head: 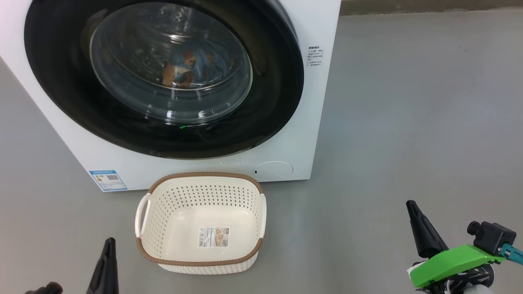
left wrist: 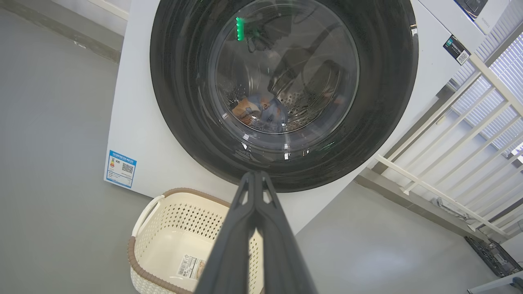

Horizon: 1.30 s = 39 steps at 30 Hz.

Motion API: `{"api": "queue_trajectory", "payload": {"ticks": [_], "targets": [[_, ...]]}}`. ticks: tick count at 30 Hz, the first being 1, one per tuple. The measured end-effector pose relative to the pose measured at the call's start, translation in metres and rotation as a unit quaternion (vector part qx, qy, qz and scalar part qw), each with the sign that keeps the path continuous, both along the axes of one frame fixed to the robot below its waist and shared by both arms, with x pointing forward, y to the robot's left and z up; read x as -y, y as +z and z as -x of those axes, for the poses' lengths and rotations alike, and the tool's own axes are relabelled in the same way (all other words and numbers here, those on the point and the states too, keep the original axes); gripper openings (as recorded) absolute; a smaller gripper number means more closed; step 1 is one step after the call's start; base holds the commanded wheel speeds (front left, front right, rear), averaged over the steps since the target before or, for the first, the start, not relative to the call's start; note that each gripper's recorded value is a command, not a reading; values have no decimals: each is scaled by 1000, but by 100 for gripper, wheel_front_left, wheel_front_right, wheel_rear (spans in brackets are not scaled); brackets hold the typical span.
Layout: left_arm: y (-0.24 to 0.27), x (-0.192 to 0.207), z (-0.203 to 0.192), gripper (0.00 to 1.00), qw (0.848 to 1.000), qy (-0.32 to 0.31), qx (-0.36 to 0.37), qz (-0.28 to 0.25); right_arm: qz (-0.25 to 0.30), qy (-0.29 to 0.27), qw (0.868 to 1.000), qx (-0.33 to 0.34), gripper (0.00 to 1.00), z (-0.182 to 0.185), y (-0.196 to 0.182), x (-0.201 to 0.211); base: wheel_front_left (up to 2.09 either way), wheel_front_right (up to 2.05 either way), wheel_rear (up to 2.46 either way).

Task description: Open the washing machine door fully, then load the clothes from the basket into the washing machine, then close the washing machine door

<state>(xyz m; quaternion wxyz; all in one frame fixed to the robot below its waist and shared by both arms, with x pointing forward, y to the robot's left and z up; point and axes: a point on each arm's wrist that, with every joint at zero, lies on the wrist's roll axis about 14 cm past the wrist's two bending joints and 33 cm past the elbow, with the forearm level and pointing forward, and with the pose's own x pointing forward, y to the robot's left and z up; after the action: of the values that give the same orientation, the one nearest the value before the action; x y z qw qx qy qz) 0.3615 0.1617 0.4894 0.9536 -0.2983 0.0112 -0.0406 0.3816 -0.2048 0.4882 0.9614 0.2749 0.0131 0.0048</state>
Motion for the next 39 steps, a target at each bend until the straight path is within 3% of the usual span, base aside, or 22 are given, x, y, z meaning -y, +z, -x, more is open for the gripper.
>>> {"api": "queue_trajectory", "payload": {"ticks": [19,39], "targets": [[-5,-8,-3,0,996,18,-23,89,-93,-15,996,-8,0,-2,1,1,0,0,0],[-6,-14,-8,0,981,27,-40,185,-198,-25,980,-16,0,-4,1,2,0,0,0]]}}
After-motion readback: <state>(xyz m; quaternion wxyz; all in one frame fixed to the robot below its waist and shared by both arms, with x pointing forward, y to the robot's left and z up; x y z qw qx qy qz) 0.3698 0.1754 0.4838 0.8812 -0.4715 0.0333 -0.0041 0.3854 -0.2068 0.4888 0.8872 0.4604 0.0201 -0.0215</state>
